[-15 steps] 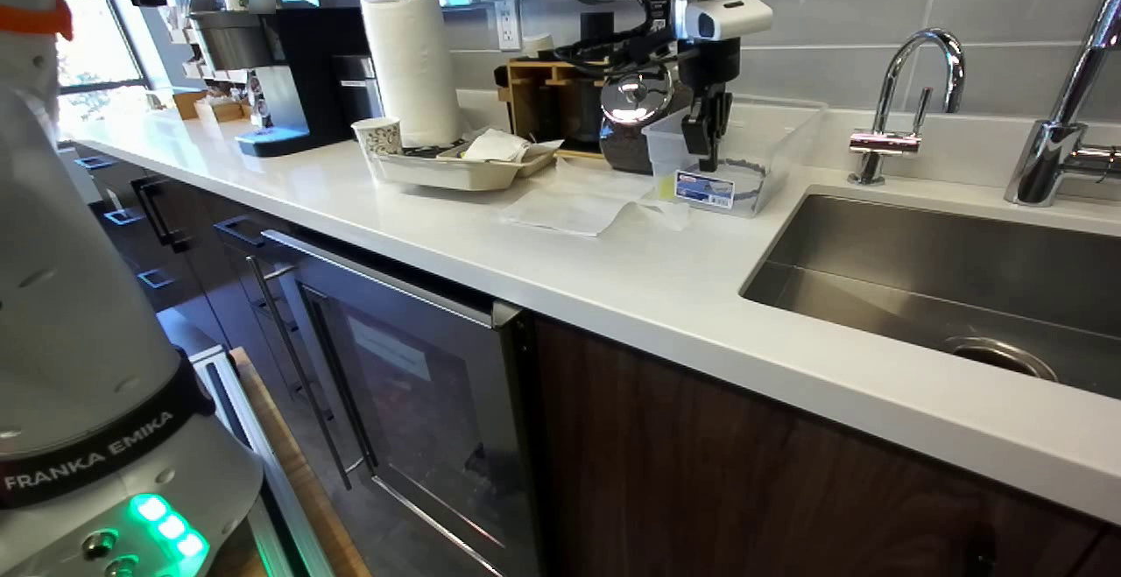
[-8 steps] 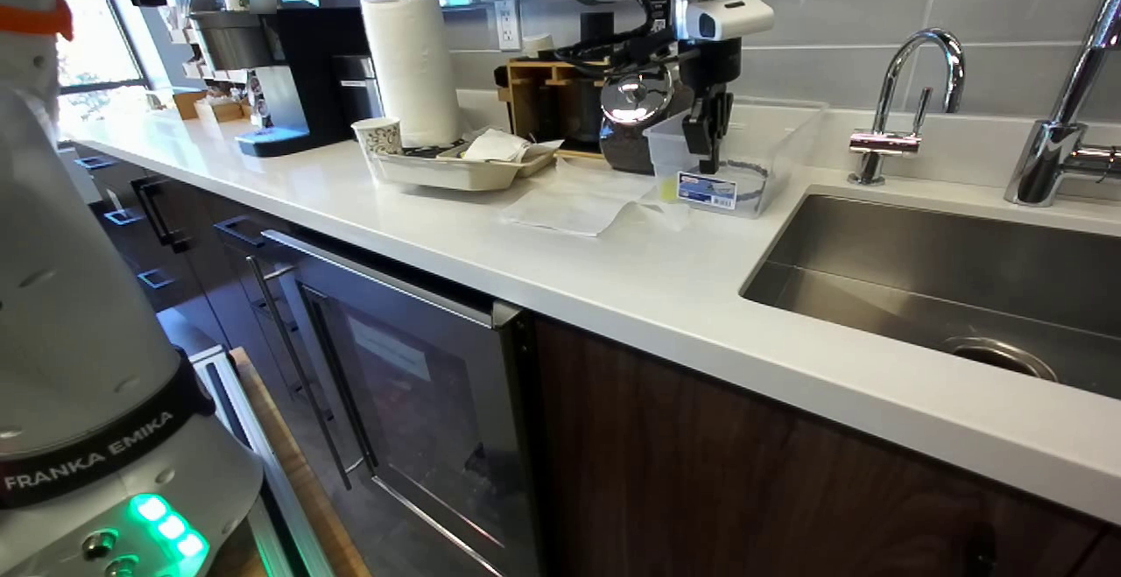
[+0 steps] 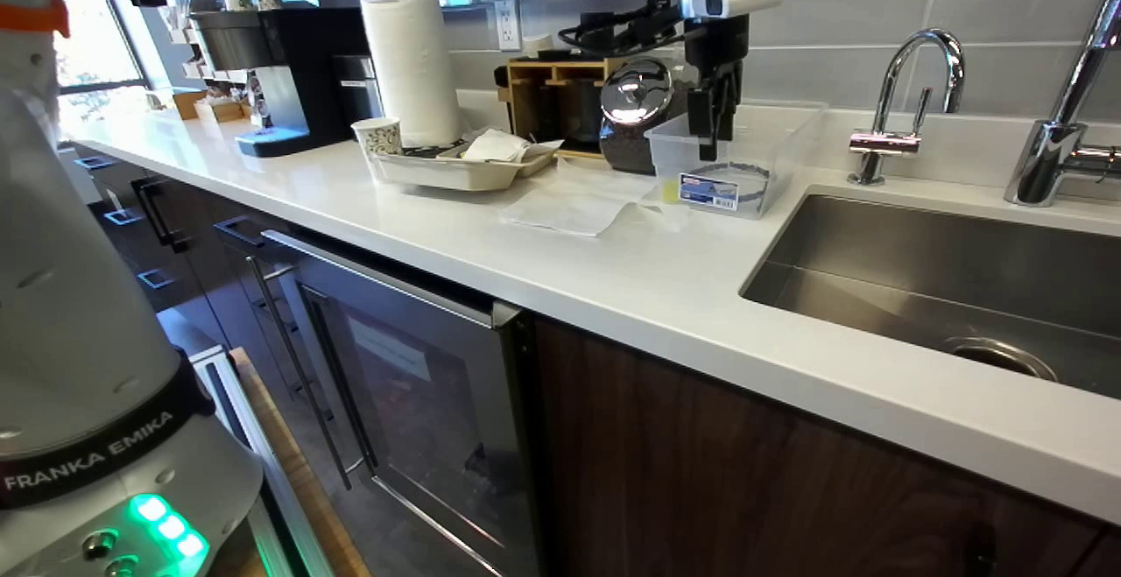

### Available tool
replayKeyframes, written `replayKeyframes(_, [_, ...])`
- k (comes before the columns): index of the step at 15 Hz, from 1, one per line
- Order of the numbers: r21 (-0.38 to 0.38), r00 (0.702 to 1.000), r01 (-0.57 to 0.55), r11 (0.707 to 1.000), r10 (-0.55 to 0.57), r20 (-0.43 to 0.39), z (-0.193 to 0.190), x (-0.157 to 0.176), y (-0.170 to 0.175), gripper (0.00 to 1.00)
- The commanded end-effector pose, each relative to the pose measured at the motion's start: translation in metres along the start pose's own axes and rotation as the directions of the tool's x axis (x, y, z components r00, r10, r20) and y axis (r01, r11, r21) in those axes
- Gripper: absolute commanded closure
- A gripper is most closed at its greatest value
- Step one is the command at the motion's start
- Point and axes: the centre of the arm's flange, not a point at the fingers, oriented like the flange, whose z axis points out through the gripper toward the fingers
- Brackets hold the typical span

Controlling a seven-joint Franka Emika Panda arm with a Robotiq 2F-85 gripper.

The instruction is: Move the basket to the right

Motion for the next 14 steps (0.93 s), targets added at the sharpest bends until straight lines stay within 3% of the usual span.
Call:
replayKeyframes(1, [0.009,1.000,-0.003,1.000,0.003,0.030,-0.033,0.006,0.008,0.00])
replayKeyframes(4, [0.064,0.998,0.069,0.996,-0.070,0.006,-0.063,0.010,0.016,0.00])
replayKeyframes(7, [0.130,0.969,0.248,0.960,-0.249,-0.006,-0.099,0.011,0.029,0.00])
replayKeyframes(10, [0.187,0.916,0.398,0.898,-0.400,-0.028,-0.131,0.013,0.044,0.00])
replayKeyframes(14, [0.239,0.806,0.587,0.773,-0.587,-0.079,-0.167,0.016,0.067,0.00])
